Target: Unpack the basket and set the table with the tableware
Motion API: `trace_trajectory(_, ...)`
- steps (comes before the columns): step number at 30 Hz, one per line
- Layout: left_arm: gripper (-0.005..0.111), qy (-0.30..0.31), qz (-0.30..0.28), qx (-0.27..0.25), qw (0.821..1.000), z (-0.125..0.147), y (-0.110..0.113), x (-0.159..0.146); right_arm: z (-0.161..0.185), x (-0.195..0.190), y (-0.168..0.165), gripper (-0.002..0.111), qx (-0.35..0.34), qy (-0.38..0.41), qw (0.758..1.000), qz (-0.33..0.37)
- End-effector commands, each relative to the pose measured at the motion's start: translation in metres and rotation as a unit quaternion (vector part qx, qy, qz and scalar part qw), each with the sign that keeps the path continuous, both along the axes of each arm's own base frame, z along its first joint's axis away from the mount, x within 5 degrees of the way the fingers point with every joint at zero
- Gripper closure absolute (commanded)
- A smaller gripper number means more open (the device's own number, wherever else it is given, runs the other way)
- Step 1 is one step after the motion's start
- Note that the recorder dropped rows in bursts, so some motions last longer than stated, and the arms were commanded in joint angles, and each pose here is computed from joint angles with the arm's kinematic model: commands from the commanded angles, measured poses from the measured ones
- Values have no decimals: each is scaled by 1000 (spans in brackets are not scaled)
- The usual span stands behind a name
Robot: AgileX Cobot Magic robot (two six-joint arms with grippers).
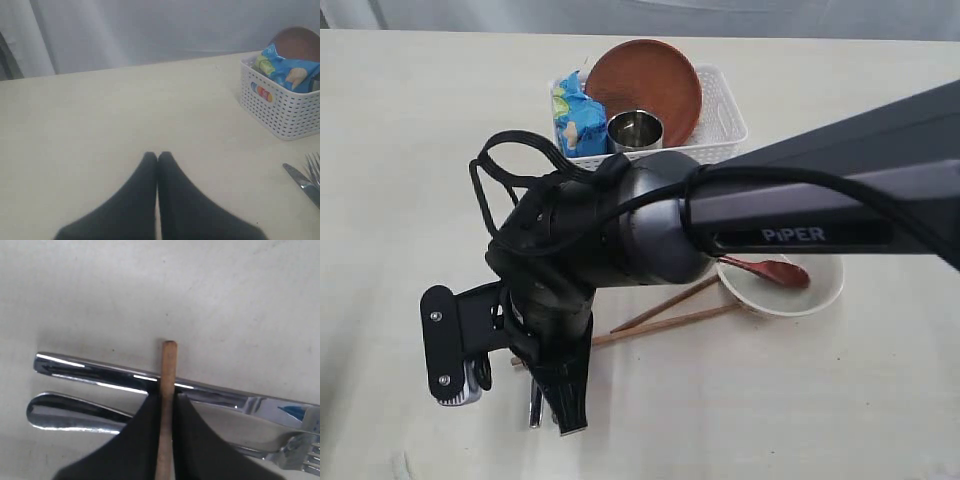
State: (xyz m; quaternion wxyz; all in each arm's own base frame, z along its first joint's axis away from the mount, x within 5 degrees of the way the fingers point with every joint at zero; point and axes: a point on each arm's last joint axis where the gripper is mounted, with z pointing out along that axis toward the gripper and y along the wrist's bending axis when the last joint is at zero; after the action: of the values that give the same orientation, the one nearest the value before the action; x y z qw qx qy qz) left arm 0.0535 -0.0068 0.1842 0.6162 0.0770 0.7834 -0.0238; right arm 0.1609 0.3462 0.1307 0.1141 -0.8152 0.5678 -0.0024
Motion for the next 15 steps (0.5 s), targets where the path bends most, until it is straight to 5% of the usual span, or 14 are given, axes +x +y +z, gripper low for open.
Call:
trace_trajectory(1, 106, -5, 1, -2, 1000, 0, 0, 0, 2, 0, 0, 104, -2, -4, 1000, 3)
trace_trajectory(15, 106, -5, 1, -2, 1000, 0, 0, 0, 62, -28, 6, 104, 67, -56, 994, 63)
